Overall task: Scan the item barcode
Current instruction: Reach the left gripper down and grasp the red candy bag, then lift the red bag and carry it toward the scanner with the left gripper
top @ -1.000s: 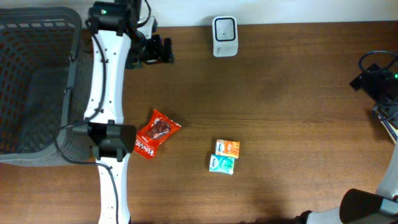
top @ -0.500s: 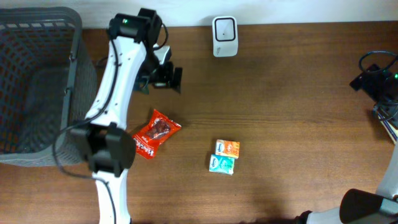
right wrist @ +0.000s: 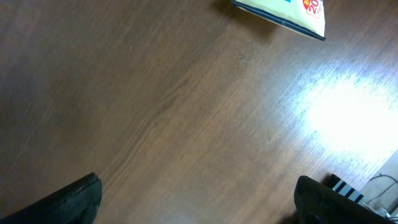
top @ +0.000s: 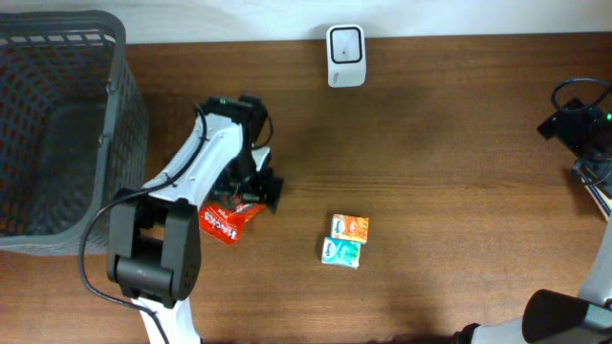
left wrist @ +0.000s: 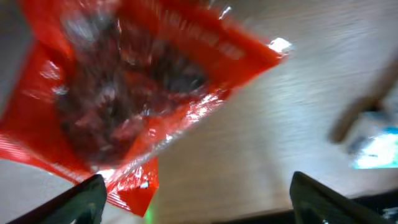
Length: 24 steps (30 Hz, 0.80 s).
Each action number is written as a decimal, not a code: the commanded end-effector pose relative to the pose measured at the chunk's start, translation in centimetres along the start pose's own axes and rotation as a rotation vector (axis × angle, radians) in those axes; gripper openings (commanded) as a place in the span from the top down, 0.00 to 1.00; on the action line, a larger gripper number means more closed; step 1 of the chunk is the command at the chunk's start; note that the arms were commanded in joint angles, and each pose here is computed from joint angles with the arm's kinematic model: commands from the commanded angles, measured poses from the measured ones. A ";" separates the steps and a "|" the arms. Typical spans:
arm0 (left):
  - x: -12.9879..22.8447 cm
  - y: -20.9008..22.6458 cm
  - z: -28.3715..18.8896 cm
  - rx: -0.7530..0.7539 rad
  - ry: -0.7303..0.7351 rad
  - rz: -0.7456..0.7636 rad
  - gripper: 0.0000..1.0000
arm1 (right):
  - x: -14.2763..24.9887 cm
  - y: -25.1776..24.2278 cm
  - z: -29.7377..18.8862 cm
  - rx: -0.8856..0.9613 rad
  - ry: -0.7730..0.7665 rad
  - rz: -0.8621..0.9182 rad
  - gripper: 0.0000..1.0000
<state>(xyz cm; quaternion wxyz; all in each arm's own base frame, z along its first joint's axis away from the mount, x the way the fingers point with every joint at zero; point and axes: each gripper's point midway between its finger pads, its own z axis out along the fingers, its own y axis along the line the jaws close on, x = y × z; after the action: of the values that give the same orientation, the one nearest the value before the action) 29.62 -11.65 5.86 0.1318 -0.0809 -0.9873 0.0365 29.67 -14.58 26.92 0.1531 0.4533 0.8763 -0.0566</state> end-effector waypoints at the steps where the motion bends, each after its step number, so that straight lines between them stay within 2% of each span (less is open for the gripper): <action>1: -0.4 1.6 1.1 -0.075 -0.026 -0.013 0.14 | 0.1 0.1 0.2 0.003 0.005 0.000 0.02; 5: -2.3 2.4 0.9 -0.124 -0.105 -0.008 0.05 | 0.1 0.1 0.2 0.003 0.005 0.000 0.02; 11: -2.8 3.1 1.2 -0.162 -0.128 -0.009 0.11 | 0.1 0.1 0.2 0.003 0.005 0.000 0.02; 14: -2.1 3.2 1.8 -0.164 -0.101 -0.021 0.21 | 0.1 0.1 0.2 0.003 0.005 0.000 0.01; 17: -1.2 3.3 2.7 -0.161 -0.068 -0.023 0.24 | 0.1 0.1 0.2 0.003 0.005 0.000 0.01; 21: -0.8 3.5 3.6 -0.162 -0.055 -0.023 0.35 | 0.1 0.1 0.2 0.003 0.005 0.000 0.01; 22: -1.1 3.3 3.7 -0.152 -0.065 -0.022 0.42 | 0.1 0.1 0.2 0.003 0.005 0.000 0.01; 24: -1.7 2.2 3.8 -0.087 -0.090 -0.018 0.50 | 0.1 0.1 0.2 0.003 0.005 0.000 0.01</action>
<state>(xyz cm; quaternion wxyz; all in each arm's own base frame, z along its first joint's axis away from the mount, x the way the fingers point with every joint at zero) 30.32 -8.96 1.72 0.0923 -0.0829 -0.9915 -0.0378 29.68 -14.57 26.92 0.1531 0.4530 0.8765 -0.0565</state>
